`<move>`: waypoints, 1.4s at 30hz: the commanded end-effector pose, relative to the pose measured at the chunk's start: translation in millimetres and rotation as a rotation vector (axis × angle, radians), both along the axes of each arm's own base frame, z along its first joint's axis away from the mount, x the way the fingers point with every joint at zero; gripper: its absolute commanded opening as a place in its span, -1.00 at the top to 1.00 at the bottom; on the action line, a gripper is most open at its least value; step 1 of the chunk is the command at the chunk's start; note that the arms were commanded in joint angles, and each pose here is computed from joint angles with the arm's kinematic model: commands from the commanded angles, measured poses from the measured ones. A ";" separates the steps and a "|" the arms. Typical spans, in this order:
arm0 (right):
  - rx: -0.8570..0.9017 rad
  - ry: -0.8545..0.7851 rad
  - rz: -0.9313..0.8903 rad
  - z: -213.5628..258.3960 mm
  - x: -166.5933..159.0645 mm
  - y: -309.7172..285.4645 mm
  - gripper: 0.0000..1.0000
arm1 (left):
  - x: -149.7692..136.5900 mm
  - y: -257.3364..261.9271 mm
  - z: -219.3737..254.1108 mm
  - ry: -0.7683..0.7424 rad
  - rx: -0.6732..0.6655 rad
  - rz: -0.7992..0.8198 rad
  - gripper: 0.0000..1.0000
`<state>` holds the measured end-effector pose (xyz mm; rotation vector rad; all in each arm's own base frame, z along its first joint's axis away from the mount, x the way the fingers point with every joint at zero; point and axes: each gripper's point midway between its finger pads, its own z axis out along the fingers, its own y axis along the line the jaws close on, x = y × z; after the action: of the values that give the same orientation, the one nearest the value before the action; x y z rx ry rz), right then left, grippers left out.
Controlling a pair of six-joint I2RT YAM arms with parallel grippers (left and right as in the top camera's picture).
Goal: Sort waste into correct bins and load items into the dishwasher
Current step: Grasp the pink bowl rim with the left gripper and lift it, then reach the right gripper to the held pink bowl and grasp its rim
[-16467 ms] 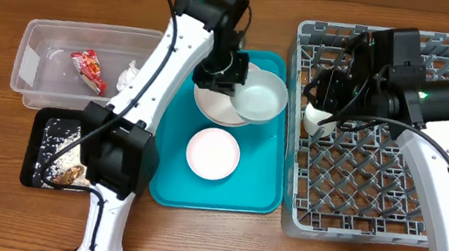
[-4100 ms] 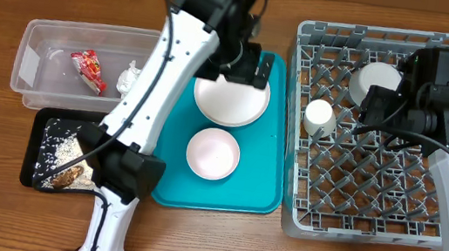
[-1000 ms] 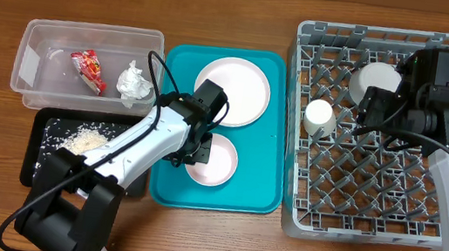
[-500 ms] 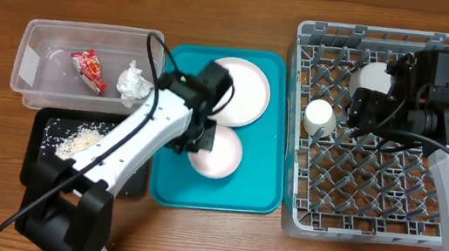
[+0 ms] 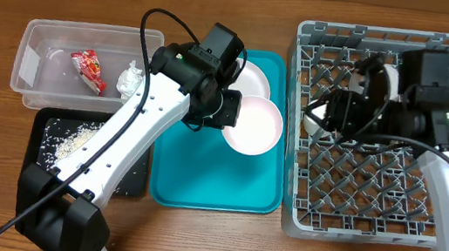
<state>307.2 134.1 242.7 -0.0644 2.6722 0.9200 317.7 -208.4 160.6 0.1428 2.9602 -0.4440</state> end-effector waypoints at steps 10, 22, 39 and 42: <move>-0.145 -0.013 0.033 -29.4 -3.3 21.7 -0.18 | 3.4 -9.3 10.7 -0.012 -0.063 -0.023 0.92; -0.168 0.010 0.128 -65.0 -1.4 55.4 0.20 | 0.4 -9.2 10.1 0.000 -0.061 -0.025 0.92; -0.201 0.013 0.128 -76.2 4.4 57.5 0.56 | -0.4 -9.6 9.7 -0.001 -0.056 -0.028 0.92; -0.205 0.012 0.127 -76.4 4.7 56.9 0.64 | -0.9 -10.1 9.6 0.000 -0.056 -0.030 0.92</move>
<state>312.7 188.0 168.0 -0.2690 2.7900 0.6745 313.3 -214.1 162.2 0.1558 2.9723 -0.5012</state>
